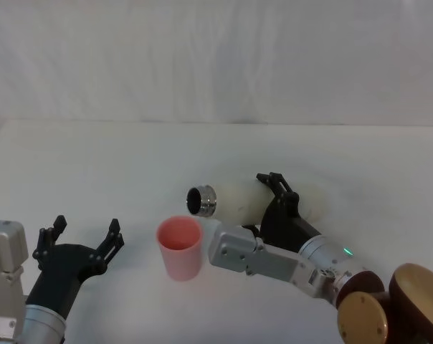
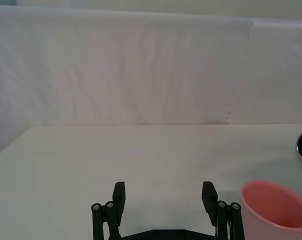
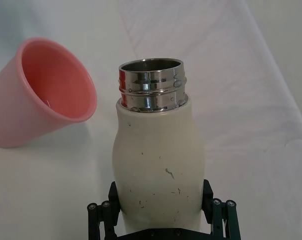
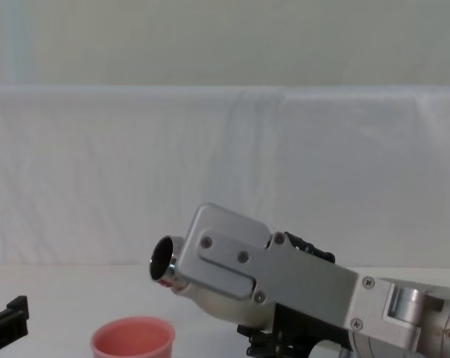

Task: Grasp the thermos with one hand and pour water into the cup lid.

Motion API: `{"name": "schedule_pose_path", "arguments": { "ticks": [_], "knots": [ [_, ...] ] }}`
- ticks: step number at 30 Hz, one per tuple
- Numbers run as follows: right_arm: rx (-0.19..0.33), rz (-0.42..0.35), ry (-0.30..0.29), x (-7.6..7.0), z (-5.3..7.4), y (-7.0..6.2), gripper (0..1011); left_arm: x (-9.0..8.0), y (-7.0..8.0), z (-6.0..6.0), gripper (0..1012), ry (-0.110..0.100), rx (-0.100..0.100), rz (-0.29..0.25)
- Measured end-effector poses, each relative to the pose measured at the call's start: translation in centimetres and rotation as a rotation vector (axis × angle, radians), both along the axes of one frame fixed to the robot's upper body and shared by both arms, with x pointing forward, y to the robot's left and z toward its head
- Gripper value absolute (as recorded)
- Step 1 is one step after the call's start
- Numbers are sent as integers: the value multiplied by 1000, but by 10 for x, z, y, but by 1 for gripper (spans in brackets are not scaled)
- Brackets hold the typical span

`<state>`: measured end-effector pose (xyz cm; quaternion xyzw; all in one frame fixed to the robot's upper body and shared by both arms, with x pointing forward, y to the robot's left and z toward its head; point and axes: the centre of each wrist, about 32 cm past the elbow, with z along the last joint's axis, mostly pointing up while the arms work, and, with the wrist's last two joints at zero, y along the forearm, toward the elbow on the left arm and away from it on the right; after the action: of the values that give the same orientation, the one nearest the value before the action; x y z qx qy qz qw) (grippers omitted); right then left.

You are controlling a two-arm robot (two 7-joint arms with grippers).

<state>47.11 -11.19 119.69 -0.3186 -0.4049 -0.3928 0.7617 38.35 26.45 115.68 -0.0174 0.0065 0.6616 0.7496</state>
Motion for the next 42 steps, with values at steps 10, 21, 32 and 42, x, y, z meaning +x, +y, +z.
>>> {"name": "schedule_pose_path", "arguments": {
  "ticks": [10,21,32,42],
  "knots": [
    [-52,1,-24,1,-2,4,962,0,0,0,1001,0,0,0],
    [-84,4,-41,3,-2,5,962,0,0,0,1001,0,0,0],
    [-142,11,-77,2,-2,7,962,0,0,0,1001,0,0,0],
    [-157,13,-84,2,-3,6,962,0,0,0,1001,0,0,0]
  ]
}}
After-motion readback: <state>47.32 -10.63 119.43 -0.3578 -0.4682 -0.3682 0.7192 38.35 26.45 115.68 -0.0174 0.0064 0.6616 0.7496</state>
